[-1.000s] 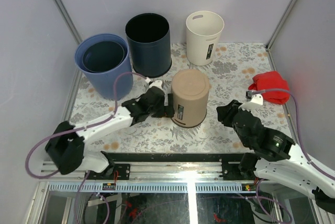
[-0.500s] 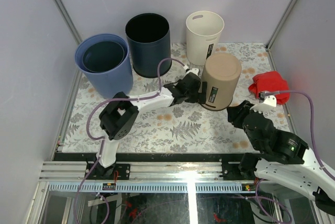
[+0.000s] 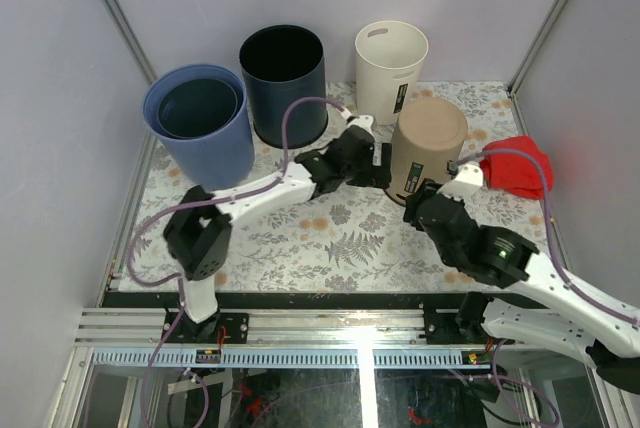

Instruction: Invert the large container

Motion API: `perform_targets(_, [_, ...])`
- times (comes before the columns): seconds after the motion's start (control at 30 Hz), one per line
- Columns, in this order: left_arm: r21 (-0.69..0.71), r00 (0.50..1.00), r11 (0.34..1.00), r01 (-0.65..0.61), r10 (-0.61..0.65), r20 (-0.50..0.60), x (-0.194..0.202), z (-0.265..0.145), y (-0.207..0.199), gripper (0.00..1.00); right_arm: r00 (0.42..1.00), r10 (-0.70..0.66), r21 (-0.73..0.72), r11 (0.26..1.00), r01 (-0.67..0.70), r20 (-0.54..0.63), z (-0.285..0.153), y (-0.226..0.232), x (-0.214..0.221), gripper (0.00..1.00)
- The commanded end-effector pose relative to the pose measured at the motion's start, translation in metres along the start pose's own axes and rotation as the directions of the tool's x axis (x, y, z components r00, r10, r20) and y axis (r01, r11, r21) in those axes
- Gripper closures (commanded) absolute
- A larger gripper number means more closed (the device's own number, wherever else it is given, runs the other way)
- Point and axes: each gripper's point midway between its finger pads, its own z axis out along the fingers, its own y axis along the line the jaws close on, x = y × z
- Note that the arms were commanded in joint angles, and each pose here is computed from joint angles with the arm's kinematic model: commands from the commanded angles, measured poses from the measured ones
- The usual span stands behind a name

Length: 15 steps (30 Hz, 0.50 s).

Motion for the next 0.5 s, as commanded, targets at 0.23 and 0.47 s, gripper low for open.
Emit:
perform_targets(0.23, [-0.141, 0.987, 0.986, 0.086, -0.066, 0.144, -0.032, -0.140, 0.095, 0.03, 1.000, 0.026, 0.017, 1.000, -0.026, -0.008, 0.052, 0.053, 0.027, 0.46])
perform_targets(0.47, [-0.180, 0.969, 0.977, 0.113, -0.068, 0.238, -0.039, -0.204, 0.109, 0.01, 0.997, 0.068, 0.149, 0.987, -0.062, -0.039, 0.096, 0.055, 0.046, 0.43])
